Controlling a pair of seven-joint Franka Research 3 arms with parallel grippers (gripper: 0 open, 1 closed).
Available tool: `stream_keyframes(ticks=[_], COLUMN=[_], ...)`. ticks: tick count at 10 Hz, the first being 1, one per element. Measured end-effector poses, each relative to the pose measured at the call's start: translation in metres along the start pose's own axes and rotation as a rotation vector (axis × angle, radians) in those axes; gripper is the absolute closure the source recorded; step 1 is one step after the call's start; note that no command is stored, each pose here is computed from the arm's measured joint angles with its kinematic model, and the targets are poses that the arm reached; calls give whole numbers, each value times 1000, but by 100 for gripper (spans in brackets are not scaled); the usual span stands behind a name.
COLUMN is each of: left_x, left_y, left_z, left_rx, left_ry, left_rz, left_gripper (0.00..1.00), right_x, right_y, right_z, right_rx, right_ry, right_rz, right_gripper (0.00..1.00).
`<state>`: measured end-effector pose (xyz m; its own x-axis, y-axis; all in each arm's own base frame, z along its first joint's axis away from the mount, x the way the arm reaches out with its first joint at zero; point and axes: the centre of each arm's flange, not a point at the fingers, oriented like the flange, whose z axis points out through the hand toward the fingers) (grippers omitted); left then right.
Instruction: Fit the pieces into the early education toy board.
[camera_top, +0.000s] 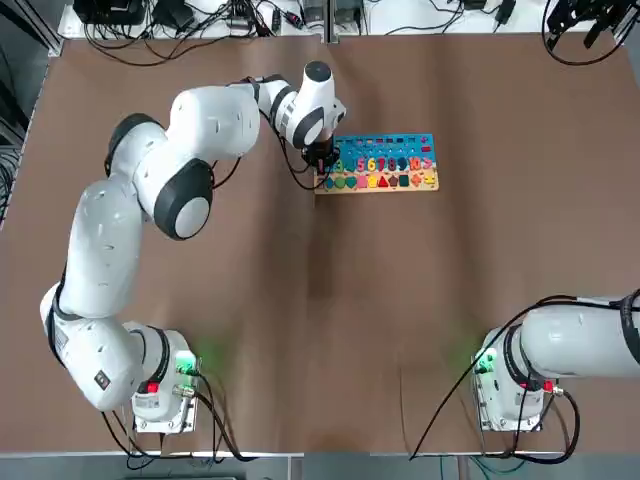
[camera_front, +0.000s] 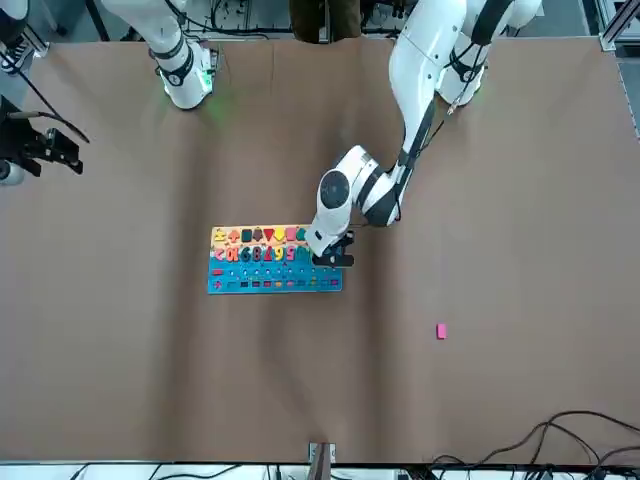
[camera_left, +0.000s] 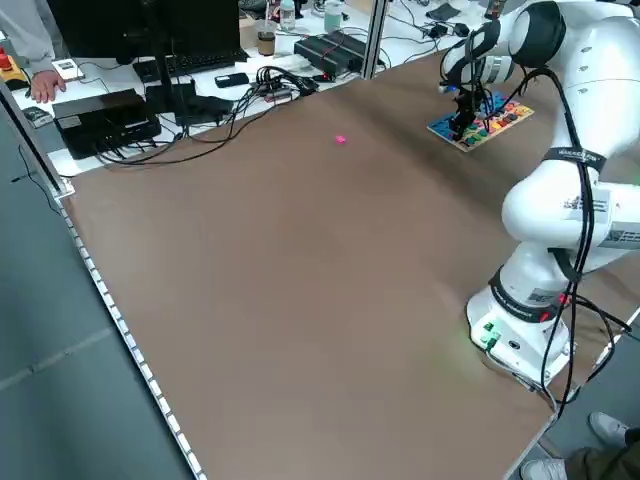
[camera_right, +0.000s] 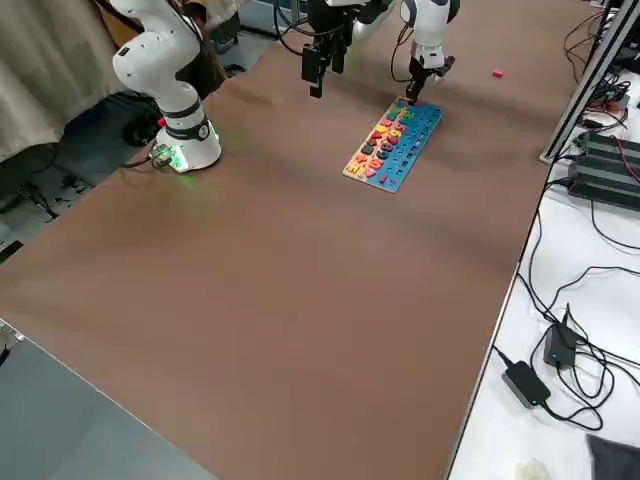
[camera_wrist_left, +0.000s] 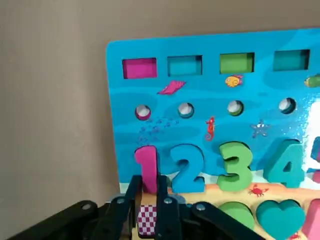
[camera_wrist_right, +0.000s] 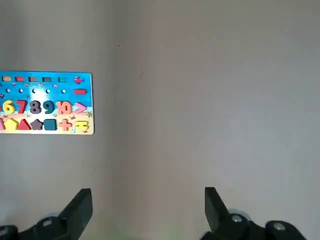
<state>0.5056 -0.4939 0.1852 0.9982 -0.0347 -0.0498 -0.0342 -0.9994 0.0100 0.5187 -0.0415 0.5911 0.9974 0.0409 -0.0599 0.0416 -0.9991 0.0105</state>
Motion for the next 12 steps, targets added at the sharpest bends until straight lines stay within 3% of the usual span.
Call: stream_keyframes(ticks=[8,12], left_x=[20,66], left_y=[-22,-79], left_z=[-41,-84], left_rx=[9,-19], left_ry=[-5,33], left_rz=[0,-26], left_gripper=[76,55], right_x=[0,0], right_y=[0,0], right_z=[1,1], right_rx=[0,0], right_ry=[-1,-2], right_rz=[0,0], right_gripper=[1,1])
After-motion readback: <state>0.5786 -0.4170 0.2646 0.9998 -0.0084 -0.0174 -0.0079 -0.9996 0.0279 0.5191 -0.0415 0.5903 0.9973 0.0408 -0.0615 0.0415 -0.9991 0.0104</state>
